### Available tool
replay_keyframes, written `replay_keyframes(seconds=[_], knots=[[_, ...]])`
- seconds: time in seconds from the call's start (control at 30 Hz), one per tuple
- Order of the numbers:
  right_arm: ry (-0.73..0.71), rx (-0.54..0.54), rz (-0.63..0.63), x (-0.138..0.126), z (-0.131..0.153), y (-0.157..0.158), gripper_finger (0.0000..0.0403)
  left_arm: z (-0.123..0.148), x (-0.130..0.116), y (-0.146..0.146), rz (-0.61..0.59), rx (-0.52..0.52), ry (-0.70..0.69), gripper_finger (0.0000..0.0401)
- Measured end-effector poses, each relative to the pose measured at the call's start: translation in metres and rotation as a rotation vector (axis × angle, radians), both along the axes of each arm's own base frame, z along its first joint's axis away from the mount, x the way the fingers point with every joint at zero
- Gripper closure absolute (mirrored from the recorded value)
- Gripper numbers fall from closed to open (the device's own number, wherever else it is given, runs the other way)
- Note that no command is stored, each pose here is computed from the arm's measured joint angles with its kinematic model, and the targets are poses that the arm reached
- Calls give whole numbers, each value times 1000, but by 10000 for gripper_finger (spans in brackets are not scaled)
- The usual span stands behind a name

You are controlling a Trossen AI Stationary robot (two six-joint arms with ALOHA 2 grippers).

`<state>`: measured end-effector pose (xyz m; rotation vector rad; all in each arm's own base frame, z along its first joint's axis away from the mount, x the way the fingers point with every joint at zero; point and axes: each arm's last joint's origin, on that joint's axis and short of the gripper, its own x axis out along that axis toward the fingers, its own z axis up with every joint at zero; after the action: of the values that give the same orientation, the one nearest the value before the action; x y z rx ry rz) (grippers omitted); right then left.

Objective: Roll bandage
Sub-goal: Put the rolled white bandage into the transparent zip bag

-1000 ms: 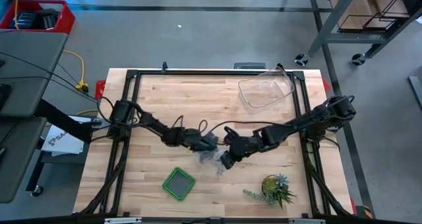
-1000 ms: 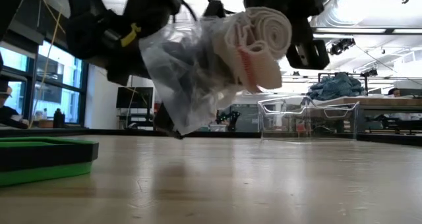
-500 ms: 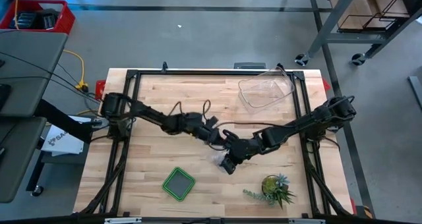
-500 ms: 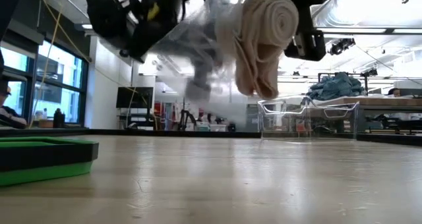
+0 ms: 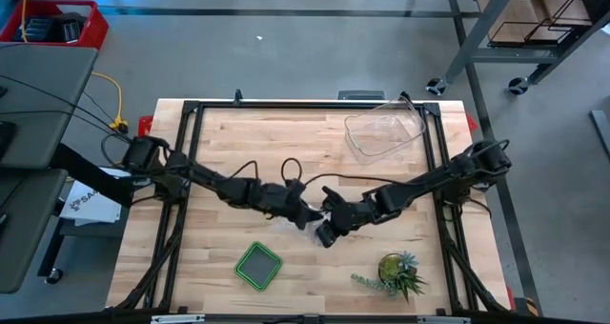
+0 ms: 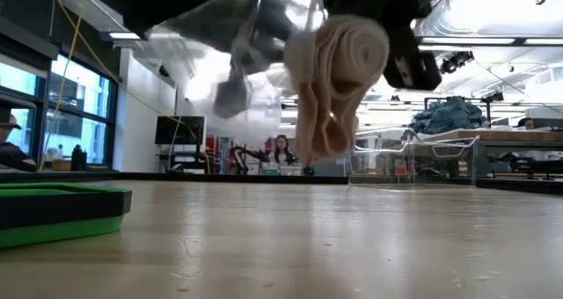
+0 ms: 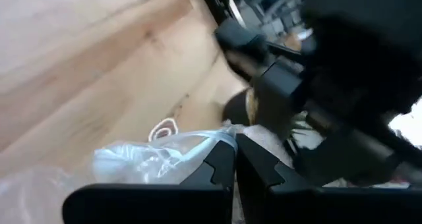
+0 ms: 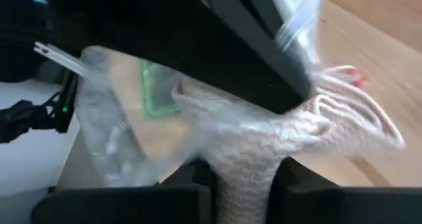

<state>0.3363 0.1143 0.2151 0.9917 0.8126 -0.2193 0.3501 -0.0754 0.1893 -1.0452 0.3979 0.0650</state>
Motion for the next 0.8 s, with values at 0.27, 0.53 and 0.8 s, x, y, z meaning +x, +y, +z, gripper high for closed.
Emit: replay_keyframes(seconds=[0.27, 0.53, 0.8], knots=[[0, 10, 13, 18, -31, 4, 358, -21, -3, -14, 26, 91, 52, 401], [74, 4, 36, 23, -59, 9, 358, -56, -5, -23, 13, 67, 112, 401], [65, -35, 96, 24, -62, 10, 358, -58, -5, -19, -48, 59, 144, 378]])
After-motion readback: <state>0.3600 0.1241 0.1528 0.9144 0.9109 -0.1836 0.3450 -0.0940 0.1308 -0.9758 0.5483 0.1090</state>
